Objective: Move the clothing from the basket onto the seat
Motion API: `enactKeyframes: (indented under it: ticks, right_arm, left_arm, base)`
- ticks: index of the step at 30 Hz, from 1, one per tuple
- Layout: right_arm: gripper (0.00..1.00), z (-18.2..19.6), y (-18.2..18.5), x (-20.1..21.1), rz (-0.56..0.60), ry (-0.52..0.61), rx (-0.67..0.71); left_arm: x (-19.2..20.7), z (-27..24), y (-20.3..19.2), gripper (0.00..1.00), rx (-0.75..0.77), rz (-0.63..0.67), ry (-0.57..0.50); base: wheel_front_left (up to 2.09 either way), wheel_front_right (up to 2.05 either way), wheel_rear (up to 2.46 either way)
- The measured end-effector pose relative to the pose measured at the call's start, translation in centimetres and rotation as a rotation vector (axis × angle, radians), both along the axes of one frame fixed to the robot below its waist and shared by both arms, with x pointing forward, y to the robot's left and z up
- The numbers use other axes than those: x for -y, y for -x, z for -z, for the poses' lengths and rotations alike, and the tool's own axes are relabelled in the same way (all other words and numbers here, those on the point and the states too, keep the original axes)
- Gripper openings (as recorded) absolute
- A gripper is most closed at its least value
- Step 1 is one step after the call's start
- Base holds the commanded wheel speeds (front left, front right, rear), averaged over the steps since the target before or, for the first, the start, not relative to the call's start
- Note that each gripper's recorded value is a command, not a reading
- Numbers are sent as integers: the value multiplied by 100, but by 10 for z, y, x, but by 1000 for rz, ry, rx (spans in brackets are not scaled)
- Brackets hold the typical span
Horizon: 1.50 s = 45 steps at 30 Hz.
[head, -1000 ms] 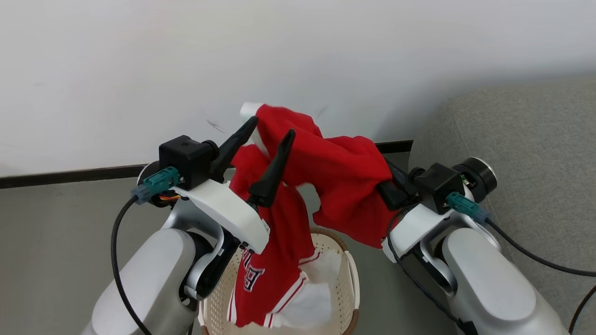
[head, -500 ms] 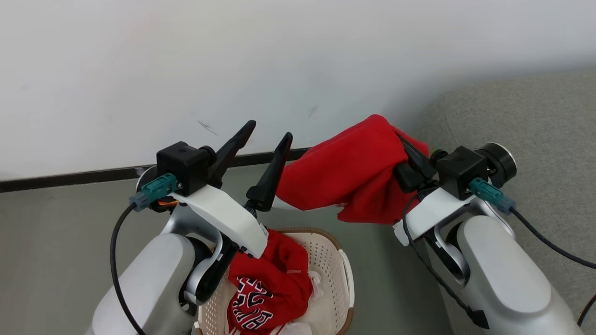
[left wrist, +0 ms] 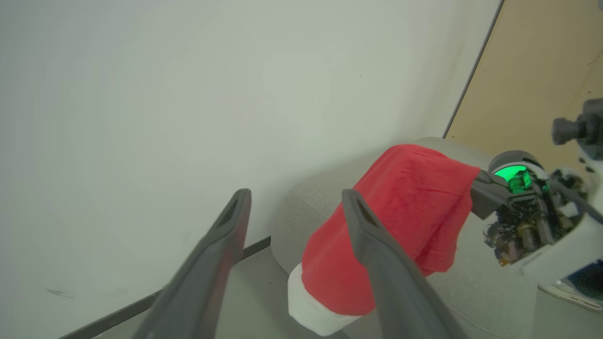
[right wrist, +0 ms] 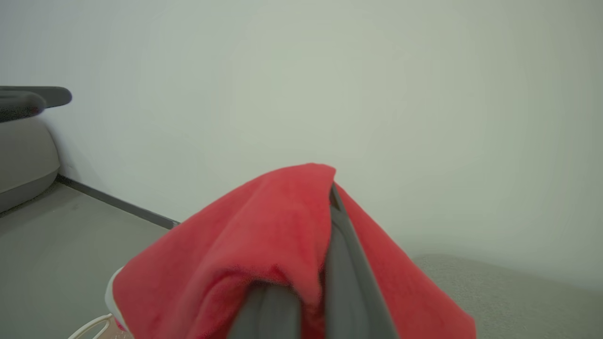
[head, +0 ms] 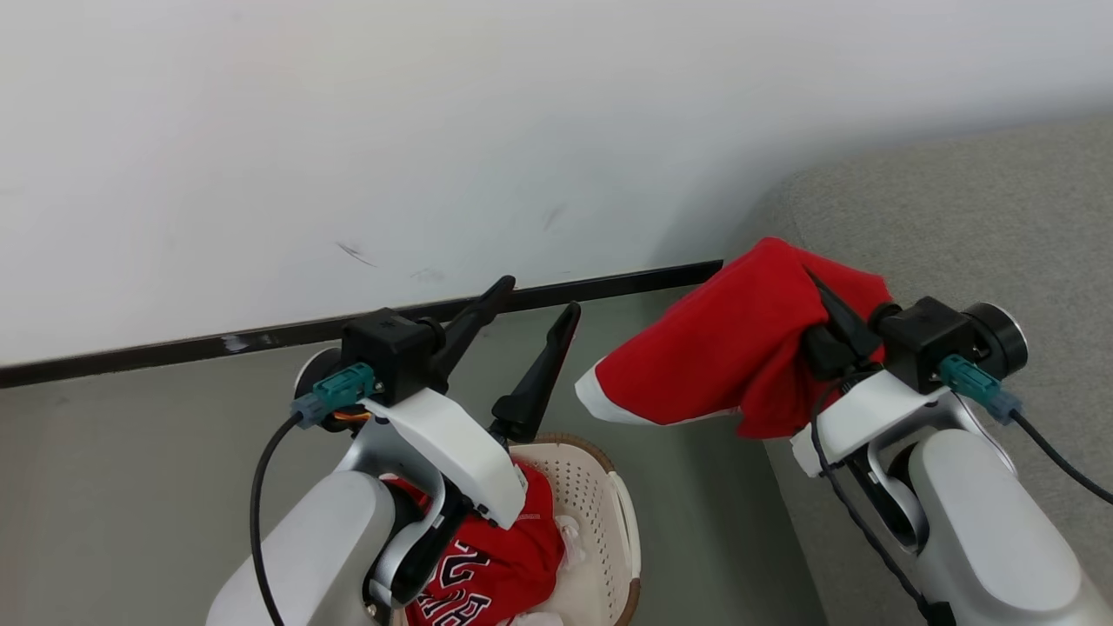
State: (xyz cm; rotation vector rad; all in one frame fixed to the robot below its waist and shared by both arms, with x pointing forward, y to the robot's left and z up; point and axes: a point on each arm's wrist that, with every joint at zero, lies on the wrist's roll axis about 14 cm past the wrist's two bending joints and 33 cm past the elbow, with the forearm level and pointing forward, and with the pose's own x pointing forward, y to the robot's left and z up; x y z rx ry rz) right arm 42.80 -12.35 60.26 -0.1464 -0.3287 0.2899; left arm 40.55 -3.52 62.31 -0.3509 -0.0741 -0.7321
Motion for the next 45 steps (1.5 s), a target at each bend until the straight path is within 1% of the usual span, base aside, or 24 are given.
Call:
enactKeyframes:
  ticks: [8,17,28,36,45]
  right_arm:
    - [0,9,16,46,120,11,-19]
    - [0,18,42,94,252,14,-40]
    - [0,26,78,140,393,12,-57]
    - [0,27,96,156,449,-1,-61]
    - [0,29,96,158,442,6,-77]
  left_arm:
    - [28,12,15,100,-28,82,5]
    - [65,14,34,100,-30,192,18]
    - [97,24,50,100,-46,290,20]
    - [116,25,57,100,-37,341,31]
    - [123,28,50,100,-36,331,45]
  base:
    - [0,0,0]
    - [0,0,0]
    - [0,0,0]
    - [0,0,0]
    - [0,0,0]
